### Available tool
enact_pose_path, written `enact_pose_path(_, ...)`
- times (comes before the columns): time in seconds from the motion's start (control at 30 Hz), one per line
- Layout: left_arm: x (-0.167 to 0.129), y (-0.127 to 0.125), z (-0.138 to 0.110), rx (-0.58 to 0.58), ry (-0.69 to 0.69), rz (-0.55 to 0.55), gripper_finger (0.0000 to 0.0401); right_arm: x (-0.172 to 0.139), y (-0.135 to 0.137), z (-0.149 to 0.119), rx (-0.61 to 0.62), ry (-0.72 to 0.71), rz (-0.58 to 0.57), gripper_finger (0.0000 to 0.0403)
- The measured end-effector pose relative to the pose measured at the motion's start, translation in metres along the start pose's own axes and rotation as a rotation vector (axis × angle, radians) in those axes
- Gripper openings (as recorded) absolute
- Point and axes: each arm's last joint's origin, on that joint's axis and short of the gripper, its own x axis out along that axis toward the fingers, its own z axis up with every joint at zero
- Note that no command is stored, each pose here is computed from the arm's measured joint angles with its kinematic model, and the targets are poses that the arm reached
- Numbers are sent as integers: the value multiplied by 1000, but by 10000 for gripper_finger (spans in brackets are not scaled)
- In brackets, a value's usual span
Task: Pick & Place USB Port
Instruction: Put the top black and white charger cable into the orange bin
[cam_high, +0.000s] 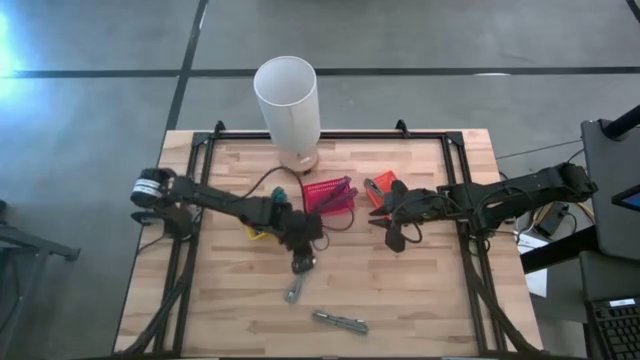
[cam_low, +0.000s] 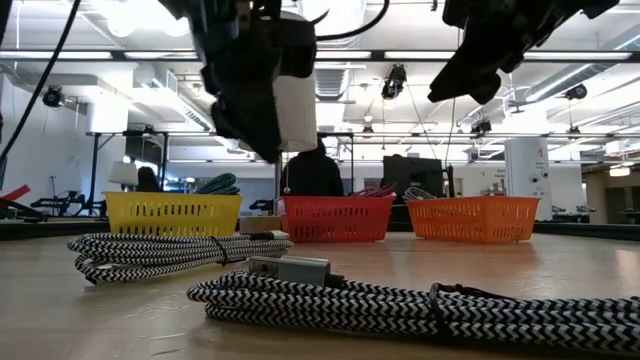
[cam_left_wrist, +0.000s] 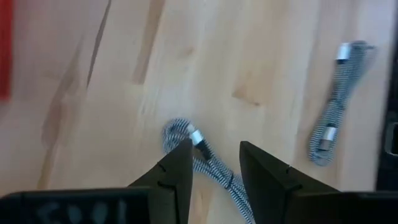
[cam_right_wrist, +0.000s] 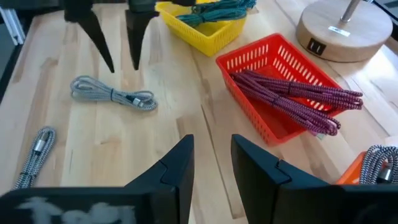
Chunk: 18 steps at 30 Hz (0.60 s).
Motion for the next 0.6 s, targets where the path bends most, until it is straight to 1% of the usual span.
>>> enact_pose_path(0.1, 6, -7, -11, -64, 1, 52, 123, 2, 0, -1, -2, 8, -3, 103)
enact_pose_path(0.3, 17, -17, -32, -242, 24, 79, 123, 2, 0, -1, -8, 9, -4, 110)
enact_pose_path(0.47, 22, -21, -43, -316, 41, 82, 123, 2, 0, -1, -70, 8, -3, 114)
enact_pose_path(0.6, 27, -26, -47, -347, 8, 57, 123, 2, 0, -1, -78, 8, -3, 112)
